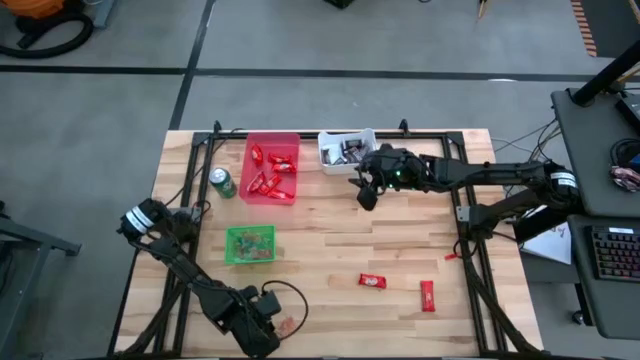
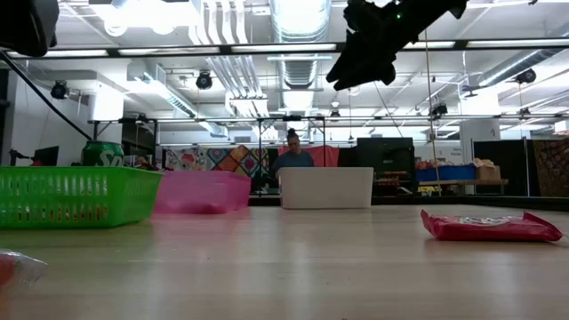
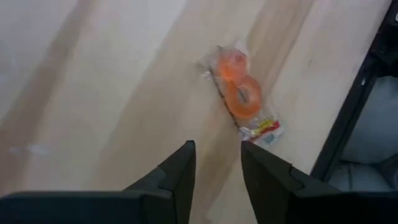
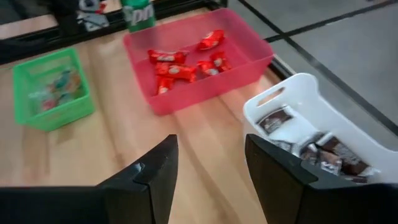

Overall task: Organize candy in baskets
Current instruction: Put the orange gummy into the green bin, then put the red chocolate into the pink bin

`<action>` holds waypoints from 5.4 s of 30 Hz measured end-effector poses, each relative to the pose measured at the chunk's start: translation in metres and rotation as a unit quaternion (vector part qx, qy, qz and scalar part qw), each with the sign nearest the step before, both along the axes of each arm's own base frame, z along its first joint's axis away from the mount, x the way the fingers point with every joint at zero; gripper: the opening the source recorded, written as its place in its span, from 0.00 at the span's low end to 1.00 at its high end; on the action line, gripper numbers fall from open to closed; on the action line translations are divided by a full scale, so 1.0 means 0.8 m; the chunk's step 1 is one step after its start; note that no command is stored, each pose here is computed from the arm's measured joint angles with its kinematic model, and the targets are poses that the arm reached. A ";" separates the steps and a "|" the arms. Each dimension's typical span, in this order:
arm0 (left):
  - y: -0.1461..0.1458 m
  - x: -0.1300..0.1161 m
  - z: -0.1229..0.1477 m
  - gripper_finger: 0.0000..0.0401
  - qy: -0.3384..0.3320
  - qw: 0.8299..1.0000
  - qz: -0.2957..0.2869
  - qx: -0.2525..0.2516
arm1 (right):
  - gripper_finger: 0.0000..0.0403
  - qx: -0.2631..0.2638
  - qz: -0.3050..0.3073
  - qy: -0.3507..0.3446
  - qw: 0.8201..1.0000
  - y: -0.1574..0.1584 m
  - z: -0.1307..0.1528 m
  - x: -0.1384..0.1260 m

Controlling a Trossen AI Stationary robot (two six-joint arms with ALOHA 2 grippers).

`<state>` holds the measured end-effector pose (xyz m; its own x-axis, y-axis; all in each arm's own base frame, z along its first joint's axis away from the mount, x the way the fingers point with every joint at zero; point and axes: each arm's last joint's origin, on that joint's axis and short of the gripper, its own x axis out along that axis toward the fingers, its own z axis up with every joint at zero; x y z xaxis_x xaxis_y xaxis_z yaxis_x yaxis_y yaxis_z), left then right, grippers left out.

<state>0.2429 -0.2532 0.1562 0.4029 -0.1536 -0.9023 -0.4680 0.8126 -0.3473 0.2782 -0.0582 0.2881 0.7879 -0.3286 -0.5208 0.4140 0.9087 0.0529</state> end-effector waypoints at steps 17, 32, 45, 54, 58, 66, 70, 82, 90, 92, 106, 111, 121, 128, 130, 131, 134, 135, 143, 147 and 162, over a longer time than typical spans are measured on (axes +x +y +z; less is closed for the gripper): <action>-0.038 0.027 -0.014 0.41 0.012 1.000 -0.010 0.024 | 0.44 0.022 0.043 0.047 0.998 0.039 -0.010 -0.002; -0.047 0.040 -0.016 0.41 0.020 0.991 -0.017 0.132 | 0.44 0.039 0.048 0.051 0.997 0.053 -0.012 -0.002; -0.057 0.036 0.024 0.41 0.006 0.978 -0.002 0.210 | 0.44 0.056 0.047 0.049 0.996 0.062 -0.013 -0.002; -0.063 0.043 -0.006 0.48 -0.025 0.964 -0.015 0.264 | 0.44 0.063 0.051 0.050 0.995 0.070 -0.014 -0.002; -0.064 0.041 -0.006 0.55 -0.048 0.957 -0.010 0.285 | 0.44 0.066 0.048 0.054 0.995 0.070 -0.015 -0.003; -0.062 0.039 -0.020 0.59 -0.073 0.953 -0.002 0.294 | 0.44 0.067 0.048 0.055 0.995 0.070 -0.017 -0.003; -0.061 0.038 -0.031 0.59 -0.090 0.954 0.003 0.286 | 0.44 0.067 0.048 0.059 0.995 0.070 -0.020 -0.004; -0.065 0.027 -0.053 0.47 -0.123 0.958 0.022 0.259 | 0.44 0.070 0.045 0.065 0.994 0.070 -0.025 -0.005; -0.065 0.025 -0.052 0.24 -0.124 0.958 0.020 0.258 | 0.44 0.070 0.045 0.065 0.994 0.070 -0.025 -0.005; -0.065 0.024 -0.046 0.18 -0.127 0.957 0.021 0.259 | 0.44 0.070 0.045 0.065 0.994 0.070 -0.025 -0.005; 0.014 -0.018 0.085 0.01 -0.056 0.939 0.035 0.337 | 0.44 0.071 0.045 0.064 0.994 0.070 -0.025 -0.005; 0.070 -0.030 0.110 0.01 -0.015 0.938 0.123 0.323 | 0.44 0.076 0.043 0.063 0.994 0.071 -0.025 -0.005; 0.145 -0.045 0.061 0.02 0.050 0.940 0.209 0.266 | 0.44 0.085 0.036 0.060 0.994 0.071 -0.026 -0.006; 0.152 -0.051 0.052 0.07 0.070 0.939 0.201 0.270 | 0.44 0.093 0.030 0.059 0.993 0.071 -0.026 -0.006; 0.152 -0.051 0.052 0.11 0.071 0.939 0.196 0.272 | 0.44 0.095 0.029 0.058 0.993 0.071 -0.026 -0.006; 0.152 -0.051 0.053 0.13 0.072 0.940 0.192 0.273 | 0.44 0.096 0.029 0.058 0.993 0.071 -0.026 -0.006; 0.152 -0.051 0.054 0.21 0.074 0.941 0.180 0.278 | 0.44 0.098 0.029 0.057 0.993 0.072 -0.026 -0.006; 0.152 -0.051 0.054 0.23 0.074 0.941 0.176 0.278 | 0.44 0.100 0.030 0.057 0.993 0.072 -0.026 -0.006; 0.147 -0.042 0.088 0.36 0.041 0.951 0.127 0.279 | 0.44 0.170 0.088 0.062 0.979 0.082 -0.022 -0.006; 0.141 -0.032 0.116 0.36 0.018 0.954 0.067 0.293 | 0.44 0.200 0.099 0.089 0.971 0.096 -0.027 -0.011; 0.114 0.015 0.164 0.19 -0.157 0.899 -0.140 0.384 | 0.44 0.074 0.249 0.131 0.957 0.180 -0.077 -0.041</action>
